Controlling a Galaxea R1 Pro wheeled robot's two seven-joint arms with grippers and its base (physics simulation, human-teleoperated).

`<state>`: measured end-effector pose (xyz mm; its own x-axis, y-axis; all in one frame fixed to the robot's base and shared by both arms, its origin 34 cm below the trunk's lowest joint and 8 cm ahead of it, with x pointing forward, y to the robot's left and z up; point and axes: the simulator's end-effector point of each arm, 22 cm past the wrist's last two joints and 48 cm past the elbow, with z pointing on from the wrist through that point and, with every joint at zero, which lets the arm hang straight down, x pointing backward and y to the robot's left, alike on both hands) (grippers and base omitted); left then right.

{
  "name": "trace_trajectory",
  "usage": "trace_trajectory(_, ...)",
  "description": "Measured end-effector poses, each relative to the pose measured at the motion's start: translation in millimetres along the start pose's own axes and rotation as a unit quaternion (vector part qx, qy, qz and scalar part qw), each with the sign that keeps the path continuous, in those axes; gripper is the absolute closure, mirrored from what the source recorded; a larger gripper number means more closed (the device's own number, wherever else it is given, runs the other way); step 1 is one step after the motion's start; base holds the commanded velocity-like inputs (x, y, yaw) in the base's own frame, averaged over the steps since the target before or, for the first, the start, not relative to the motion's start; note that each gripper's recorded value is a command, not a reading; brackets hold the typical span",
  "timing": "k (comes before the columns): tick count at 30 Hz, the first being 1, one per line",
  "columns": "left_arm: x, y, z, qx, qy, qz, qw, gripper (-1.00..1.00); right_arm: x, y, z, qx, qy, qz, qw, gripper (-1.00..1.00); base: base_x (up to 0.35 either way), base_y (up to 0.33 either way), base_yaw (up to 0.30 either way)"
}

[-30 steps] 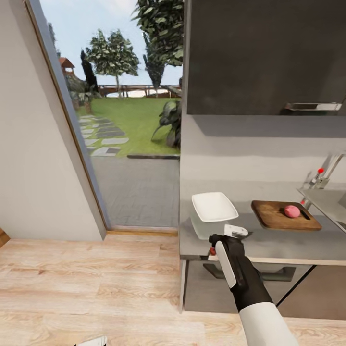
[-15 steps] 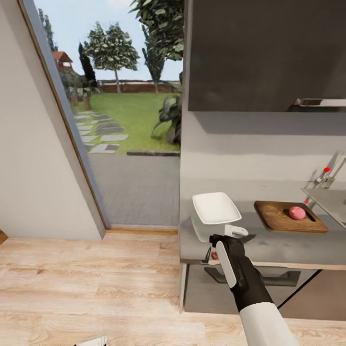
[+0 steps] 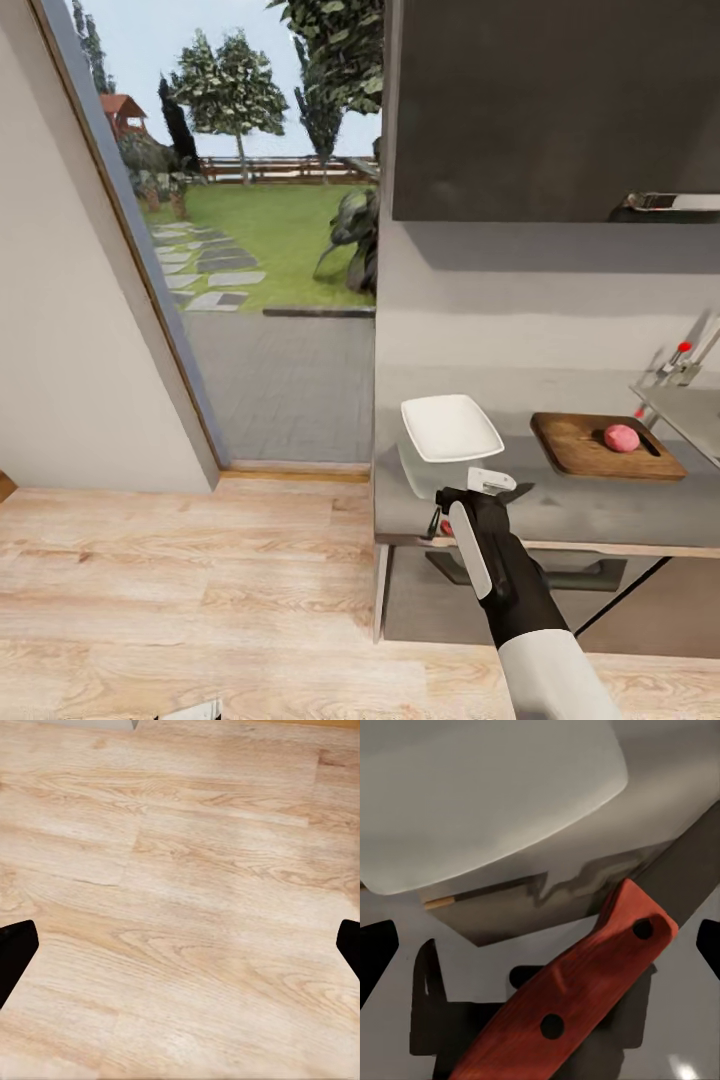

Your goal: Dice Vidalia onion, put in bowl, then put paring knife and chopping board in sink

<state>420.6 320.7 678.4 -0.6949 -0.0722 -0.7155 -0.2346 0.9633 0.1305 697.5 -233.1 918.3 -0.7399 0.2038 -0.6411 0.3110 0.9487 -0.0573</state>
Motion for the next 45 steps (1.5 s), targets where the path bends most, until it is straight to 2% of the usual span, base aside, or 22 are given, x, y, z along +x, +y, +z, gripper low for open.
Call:
trace_trajectory(6,4.6,0.4,-0.2,0.0,0.005,0.001,1.0,-1.0,7.5,-0.7,5.6,0.002,0.008,-0.001,1.0,-1.0,0.0,0.0,0.0)
trace_trajectory(8,5.9,0.1,-0.2,0.0,0.006,0.002,1.0,-1.0,10.8,-4.5,8.8,0.005,0.013,0.003,0.9999,-1.0,0.0,0.0,0.0)
trace_trajectory(10,7.0,0.2,-0.6,0.0,0.007,0.002,1.0,-1.0,12.5,-9.6,11.8,0.004,0.017,0.023,0.9996,-1.0,0.0,0.0,0.0)
trace_trajectory(15,10.6,0.4,-0.8,-0.001,0.011,0.003,0.9999,-1.0,10.9,-17.3,14.1,0.009,0.017,0.034,0.9992,-1.0,0.0,0.0,0.0)
trace_trajectory(45,13.2,-1.3,-1.1,0.0,0.014,0.003,0.9999,-1.0,9.7,-20.9,15.3,0.013,0.016,0.037,0.9991,-1.0,0.0,0.0,0.0)
